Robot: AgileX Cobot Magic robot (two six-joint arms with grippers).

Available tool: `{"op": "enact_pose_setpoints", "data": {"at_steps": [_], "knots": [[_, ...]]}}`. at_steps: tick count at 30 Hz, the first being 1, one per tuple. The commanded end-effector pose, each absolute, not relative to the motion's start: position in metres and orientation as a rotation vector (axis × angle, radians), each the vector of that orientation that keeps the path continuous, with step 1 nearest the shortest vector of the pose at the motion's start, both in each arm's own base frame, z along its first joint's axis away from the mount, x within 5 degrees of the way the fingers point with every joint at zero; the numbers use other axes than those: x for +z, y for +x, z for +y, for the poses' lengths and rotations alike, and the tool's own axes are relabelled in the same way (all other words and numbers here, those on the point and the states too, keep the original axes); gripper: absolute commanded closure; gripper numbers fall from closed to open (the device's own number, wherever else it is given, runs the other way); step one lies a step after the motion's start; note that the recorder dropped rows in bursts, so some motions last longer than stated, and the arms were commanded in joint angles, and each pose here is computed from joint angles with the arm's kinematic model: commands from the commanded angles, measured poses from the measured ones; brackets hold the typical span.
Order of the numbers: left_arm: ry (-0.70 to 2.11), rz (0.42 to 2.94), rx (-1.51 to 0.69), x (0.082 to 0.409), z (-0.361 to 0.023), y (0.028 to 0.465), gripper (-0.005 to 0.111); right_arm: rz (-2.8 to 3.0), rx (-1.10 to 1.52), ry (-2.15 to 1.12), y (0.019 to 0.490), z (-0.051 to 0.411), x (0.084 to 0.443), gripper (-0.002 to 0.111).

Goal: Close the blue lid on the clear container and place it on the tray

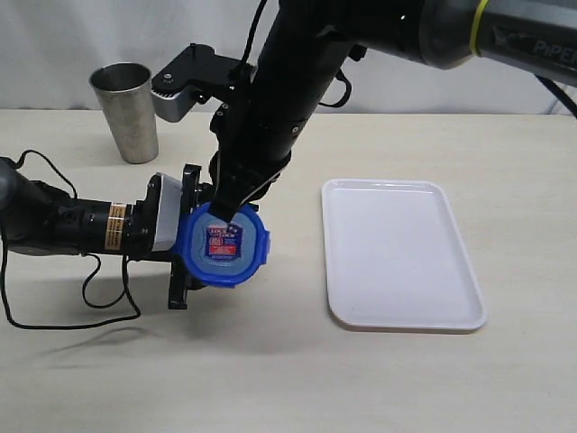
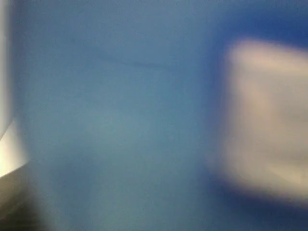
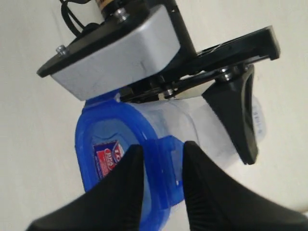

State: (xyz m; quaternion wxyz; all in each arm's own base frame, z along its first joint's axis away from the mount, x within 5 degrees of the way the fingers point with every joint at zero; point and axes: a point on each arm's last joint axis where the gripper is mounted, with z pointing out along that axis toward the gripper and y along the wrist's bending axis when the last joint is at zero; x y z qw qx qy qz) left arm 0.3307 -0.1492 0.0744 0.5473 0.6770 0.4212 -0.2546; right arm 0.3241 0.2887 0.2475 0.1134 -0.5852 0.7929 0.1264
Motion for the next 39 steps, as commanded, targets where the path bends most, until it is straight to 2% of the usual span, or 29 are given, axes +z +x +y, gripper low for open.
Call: {"op": "enact_pose_setpoints", "data": {"at_steps": [1,5,9,16,19,24,26,30,36,39], "knots": [[1.505,1.070,-0.659,0.081,-0.154,0.332,0.107,2.553,0.385,-1.826,0.317,0.287,0.182,0.092],[1.500,1.078,-0.666,0.081,-0.154,0.332,0.107,2.495,0.251,-1.819,0.327,0.286,0.198,0.092],[1.485,1.105,-0.689,0.081,-0.154,0.332,0.107,2.418,0.137,-1.734,0.338,0.284,0.234,0.092],[1.373,1.239,-0.774,0.082,-0.154,0.335,0.107,2.383,0.103,-1.532,0.351,0.265,0.284,0.089],[1.349,1.266,-0.793,0.082,-0.154,0.336,0.107,2.404,0.090,-1.455,0.353,0.256,0.294,0.084],[1.283,1.326,-0.829,0.083,-0.153,0.338,0.107,2.370,0.095,-1.384,0.352,0.251,0.310,0.065],[1.280,1.329,-0.831,0.083,-0.153,0.338,0.107,2.378,0.101,-1.358,0.351,0.251,0.312,0.063],[1.268,1.329,-0.830,0.088,-0.153,0.339,0.107,2.443,0.121,-1.271,0.353,0.252,0.308,0.072],[1.286,1.398,-0.831,0.107,-0.152,0.340,0.107,2.457,0.252,-1.244,0.348,0.261,0.306,0.103],[1.327,1.401,-0.817,0.115,-0.152,0.338,0.107,2.448,0.387,-1.275,0.344,0.269,0.303,0.104]]}}
